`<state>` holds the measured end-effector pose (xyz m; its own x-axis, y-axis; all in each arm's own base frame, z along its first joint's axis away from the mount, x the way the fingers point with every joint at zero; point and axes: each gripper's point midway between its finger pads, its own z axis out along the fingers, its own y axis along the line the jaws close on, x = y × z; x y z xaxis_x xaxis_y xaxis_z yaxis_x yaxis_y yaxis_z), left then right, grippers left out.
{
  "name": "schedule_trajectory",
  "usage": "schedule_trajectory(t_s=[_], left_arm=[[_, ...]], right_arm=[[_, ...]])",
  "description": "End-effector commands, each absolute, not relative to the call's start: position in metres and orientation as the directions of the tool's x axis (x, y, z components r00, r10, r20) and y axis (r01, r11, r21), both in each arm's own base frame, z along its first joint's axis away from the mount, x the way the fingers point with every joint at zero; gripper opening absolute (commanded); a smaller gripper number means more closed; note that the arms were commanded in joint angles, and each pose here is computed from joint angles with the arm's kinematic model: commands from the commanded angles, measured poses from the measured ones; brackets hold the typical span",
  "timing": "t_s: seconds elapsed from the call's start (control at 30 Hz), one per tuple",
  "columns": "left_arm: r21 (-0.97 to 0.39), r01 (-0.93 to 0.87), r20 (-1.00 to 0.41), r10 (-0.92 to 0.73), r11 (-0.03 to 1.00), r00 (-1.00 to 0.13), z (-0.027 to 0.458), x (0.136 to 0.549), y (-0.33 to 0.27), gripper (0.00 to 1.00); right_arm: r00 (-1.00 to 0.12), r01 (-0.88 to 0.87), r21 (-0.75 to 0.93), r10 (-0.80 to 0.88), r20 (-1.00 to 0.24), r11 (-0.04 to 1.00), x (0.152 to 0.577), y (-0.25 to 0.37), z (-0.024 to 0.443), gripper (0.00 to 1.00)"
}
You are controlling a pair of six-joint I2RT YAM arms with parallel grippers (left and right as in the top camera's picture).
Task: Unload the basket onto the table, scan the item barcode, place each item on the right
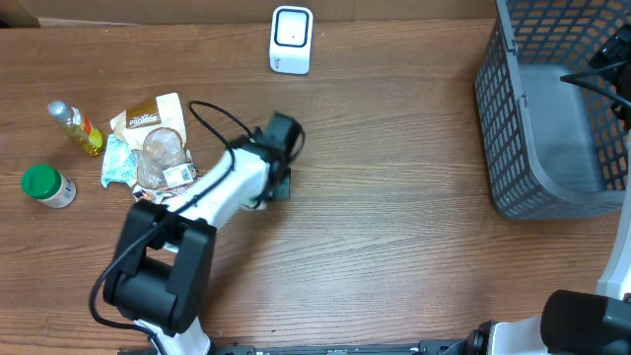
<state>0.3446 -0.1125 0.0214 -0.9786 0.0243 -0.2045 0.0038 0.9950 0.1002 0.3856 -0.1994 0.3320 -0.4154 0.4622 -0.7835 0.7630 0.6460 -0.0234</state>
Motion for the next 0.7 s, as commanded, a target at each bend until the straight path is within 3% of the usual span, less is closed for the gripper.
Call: schedule_trajectory(t_s=[0.0, 0.13, 0.2, 0.3, 0.53, 0.67], left_arm=[[-0.350, 0.015, -0.239, -0.074, 0.937, -0.968, 0.087, 0.371, -0.164, 0.04], [-0.760, 0.116, -0.231, -0.100, 0.639, -0.968, 0.163, 0.381, -0.192, 0.04], [-0.861, 0.140, -0.209, -0.090, 0.488, -0.974, 0.188, 0.378, -0.192, 0.04], [-0.919, 0.137, -0.182, -0.091, 0.370, -0.979, 0.206, 0.374, -0.180, 0.04], [-0.963, 0.166, -0.186, -0.074, 0.214, -0.980, 0.228, 0.366, -0.167, 0.04], [-0.952, 0.180, -0.205, -0.079, 0.246, -0.976, 0.223, 0.368, -0.166, 0.04]], right_arm=[[-0.408, 0.768, -0.028, 0.454, -0.792, 0.640, 0.385, -0.201, 0.336, 1.00], [-0.408, 0.768, -0.028, 0.454, -0.792, 0.640, 0.385, -0.201, 0.336, 1.00], [-0.408, 0.768, -0.028, 0.454, -0.792, 0.640, 0.385, -0.201, 0.336, 1.00], [-0.408, 0.768, -0.028, 0.454, -0.792, 0.640, 0.385, -0.201, 0.336, 1.00], [-0.407, 0.768, -0.028, 0.454, -0.792, 0.640, 0.385, -0.201, 0.336, 1.00], [-0.407, 0.768, -0.028, 0.454, -0.792, 0.640, 0.385, -0.201, 0.336, 1.00]])
